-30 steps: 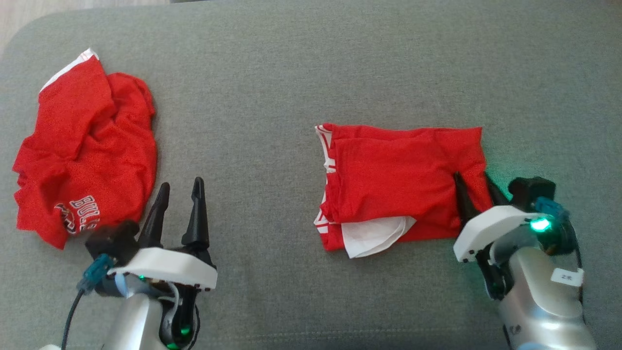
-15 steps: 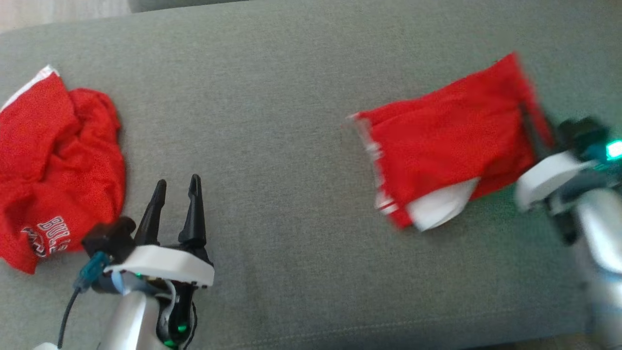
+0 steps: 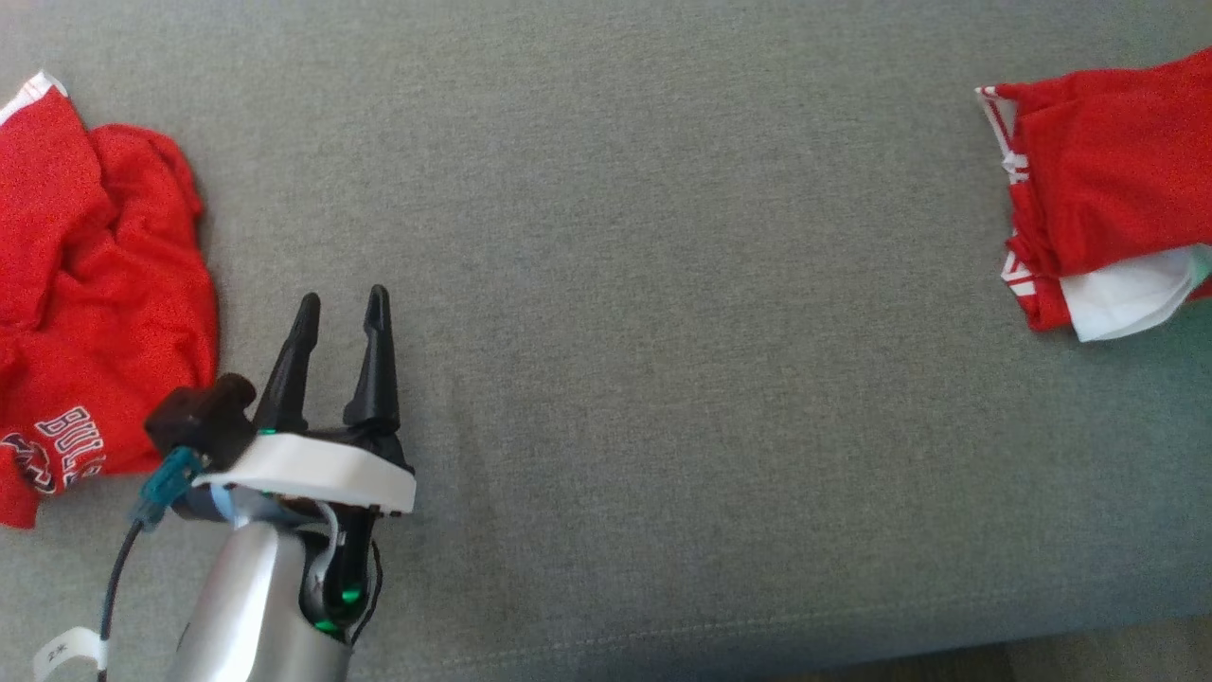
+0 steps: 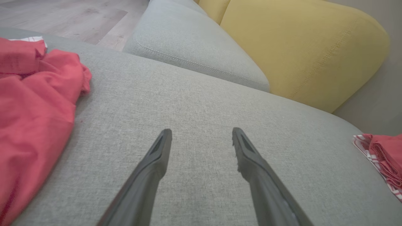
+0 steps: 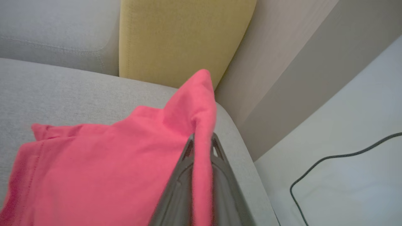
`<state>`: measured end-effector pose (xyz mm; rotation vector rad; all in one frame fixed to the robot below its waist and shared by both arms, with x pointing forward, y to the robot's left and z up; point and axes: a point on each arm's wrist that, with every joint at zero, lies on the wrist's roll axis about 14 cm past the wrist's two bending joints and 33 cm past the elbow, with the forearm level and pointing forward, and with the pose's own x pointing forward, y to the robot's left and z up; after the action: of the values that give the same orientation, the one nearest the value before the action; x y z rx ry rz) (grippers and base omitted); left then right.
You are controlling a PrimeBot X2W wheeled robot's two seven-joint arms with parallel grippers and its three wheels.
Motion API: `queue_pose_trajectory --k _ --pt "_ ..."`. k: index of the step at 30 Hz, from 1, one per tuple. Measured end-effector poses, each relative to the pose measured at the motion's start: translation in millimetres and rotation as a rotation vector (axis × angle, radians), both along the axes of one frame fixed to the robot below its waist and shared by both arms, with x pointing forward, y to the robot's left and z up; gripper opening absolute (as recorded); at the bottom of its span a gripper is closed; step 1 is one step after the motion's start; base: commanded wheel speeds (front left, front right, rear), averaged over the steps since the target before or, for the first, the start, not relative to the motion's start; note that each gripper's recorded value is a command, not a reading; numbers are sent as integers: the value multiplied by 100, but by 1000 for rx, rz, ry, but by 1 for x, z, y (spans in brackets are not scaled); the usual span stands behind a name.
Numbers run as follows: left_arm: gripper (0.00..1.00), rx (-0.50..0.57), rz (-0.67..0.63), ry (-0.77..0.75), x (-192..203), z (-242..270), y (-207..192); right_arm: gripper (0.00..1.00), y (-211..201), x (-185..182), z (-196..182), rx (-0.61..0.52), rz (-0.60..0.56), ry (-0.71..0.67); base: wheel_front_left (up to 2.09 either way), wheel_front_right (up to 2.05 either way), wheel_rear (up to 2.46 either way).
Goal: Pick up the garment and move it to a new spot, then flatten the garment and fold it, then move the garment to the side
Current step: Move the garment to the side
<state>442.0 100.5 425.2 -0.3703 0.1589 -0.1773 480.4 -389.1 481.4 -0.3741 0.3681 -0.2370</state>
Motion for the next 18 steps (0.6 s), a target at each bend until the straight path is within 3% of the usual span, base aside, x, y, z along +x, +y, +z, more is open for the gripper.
queue_pose_trajectory --k 4,10,11,12,13,14,18 --pt "100 2 15 14 1 -6 5 0 1 1 -11 72 -46 -4 0 0 0" --pt "100 8 19 22 2 -10 8 0 3 0 -14 73 -42 4 0 0 0" --pt "100 9 18 22 2 -9 8 15 4 -1 -14 76 -43 2 0 0 0" --pt "100 9 17 21 2 -9 7 40 5 -1 -13 78 -43 0 0 0 0" --pt "100 9 16 20 2 -8 7 67 6 -1 -12 81 -42 -3 0 0 0" --pt "100 8 15 19 2 -8 7 100 6 -1 -11 82 -41 -5 0 0 0" --pt "100 9 14 16 1 -6 6 100 6 -1 -8 87 -42 -14 0 0 0"
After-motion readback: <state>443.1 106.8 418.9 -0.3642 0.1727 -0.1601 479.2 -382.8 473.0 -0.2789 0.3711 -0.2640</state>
